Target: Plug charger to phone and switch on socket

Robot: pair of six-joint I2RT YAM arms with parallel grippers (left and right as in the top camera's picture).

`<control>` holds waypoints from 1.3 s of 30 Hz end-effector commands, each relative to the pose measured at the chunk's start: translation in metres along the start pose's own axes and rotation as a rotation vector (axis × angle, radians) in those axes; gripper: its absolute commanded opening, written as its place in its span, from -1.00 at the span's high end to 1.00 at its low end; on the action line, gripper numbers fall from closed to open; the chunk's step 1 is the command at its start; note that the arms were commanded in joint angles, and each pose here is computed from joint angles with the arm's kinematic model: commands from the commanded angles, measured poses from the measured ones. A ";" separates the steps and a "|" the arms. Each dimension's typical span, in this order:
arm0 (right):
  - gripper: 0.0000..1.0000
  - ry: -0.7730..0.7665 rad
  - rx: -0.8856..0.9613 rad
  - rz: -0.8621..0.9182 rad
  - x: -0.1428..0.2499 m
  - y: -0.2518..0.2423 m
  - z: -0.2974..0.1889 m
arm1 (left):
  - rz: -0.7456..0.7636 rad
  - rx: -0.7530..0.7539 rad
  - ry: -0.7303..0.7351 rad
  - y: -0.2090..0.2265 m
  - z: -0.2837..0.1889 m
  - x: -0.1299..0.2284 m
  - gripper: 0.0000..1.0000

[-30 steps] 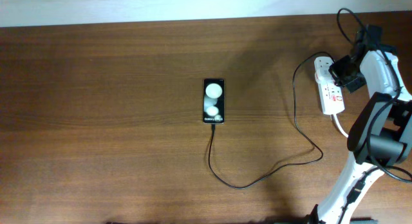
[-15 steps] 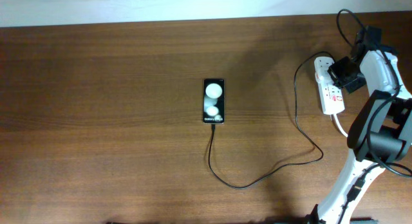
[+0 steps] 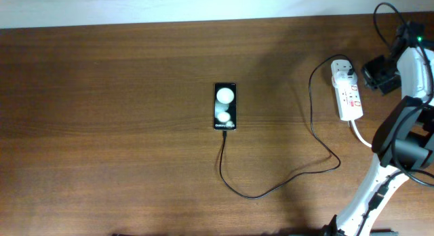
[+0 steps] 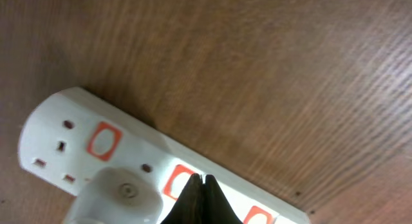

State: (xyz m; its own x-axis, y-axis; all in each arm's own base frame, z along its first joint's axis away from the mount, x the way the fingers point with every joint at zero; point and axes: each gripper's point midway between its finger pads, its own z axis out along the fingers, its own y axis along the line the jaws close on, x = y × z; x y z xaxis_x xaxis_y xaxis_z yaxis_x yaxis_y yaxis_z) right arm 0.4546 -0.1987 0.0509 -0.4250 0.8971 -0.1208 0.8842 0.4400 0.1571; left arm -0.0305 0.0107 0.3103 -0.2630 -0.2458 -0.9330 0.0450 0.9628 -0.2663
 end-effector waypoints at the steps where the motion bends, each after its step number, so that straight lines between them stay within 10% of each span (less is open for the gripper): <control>1: 0.92 0.019 -0.032 -0.017 0.003 0.009 -0.001 | 0.012 0.000 -0.017 0.002 -0.003 0.000 -0.98; 31: 0.92 0.188 0.035 -0.140 0.074 0.031 0.056 | 0.012 0.000 -0.017 0.002 -0.003 0.000 -0.98; 39: 0.92 0.060 0.225 -0.164 0.048 -0.018 -0.016 | 0.012 0.001 -0.017 0.001 -0.003 0.000 -0.98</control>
State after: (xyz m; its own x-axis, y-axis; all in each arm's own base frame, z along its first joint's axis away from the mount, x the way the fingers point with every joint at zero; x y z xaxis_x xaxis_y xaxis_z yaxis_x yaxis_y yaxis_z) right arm 0.4276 -0.1435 0.0279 -0.5701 0.8214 0.0159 0.8211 0.5703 -0.0212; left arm -0.0305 0.0106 0.3102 -0.2637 -0.2457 -0.9328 0.0448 0.9629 -0.2662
